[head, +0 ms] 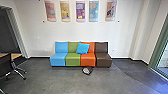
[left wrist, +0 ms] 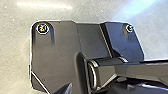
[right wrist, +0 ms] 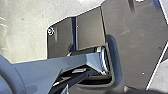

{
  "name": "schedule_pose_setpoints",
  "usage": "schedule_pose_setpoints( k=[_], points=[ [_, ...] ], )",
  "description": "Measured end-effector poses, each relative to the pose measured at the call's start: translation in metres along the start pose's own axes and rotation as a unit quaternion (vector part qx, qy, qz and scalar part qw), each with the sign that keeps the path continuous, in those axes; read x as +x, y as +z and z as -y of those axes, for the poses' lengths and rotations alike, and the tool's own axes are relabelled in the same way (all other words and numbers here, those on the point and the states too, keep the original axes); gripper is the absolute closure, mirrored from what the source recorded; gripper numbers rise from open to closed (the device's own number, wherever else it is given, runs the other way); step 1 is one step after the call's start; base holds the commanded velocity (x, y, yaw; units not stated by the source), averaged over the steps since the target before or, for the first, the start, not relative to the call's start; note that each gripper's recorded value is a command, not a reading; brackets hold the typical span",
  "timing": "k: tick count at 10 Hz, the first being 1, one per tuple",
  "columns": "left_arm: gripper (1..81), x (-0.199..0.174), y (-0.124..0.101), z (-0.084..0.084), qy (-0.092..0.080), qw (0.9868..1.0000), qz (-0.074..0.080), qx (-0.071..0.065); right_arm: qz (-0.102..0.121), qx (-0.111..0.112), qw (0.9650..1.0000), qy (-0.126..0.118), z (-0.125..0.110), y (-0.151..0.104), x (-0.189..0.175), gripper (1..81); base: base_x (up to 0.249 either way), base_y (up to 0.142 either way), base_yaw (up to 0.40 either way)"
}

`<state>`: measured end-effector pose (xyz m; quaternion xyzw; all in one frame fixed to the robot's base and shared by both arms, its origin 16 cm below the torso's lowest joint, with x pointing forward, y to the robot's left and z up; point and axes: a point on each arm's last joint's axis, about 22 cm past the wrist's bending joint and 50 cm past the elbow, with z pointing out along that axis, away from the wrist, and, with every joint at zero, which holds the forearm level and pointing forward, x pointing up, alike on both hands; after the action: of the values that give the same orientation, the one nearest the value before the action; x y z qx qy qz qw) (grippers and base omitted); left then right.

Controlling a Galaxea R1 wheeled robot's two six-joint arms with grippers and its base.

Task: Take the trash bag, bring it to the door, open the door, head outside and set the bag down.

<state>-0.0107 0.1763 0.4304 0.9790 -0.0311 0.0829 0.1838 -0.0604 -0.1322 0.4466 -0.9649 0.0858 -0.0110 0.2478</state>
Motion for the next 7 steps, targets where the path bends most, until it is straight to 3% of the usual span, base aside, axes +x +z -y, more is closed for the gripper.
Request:
schedule_pose_setpoints(
  k=[5, 7],
  points=[
    [1.0, -0.005, 0.000, -0.001, -0.001, 1.0000, 0.004, 0.000, 0.000, 0.000, 1.0000, 0.000, 0.001, 0.001, -0.001, 1.0, 0.152, 0.000, 0.000],
    [1.0, 0.009, 0.001, 0.000, 0.002, 1.0000, -0.004, 0.000, -0.007, 0.003, 0.9999, -0.007, 0.004, 0.002, 0.013, 1.0, 0.147, 0.000, 0.000]
  ],
)
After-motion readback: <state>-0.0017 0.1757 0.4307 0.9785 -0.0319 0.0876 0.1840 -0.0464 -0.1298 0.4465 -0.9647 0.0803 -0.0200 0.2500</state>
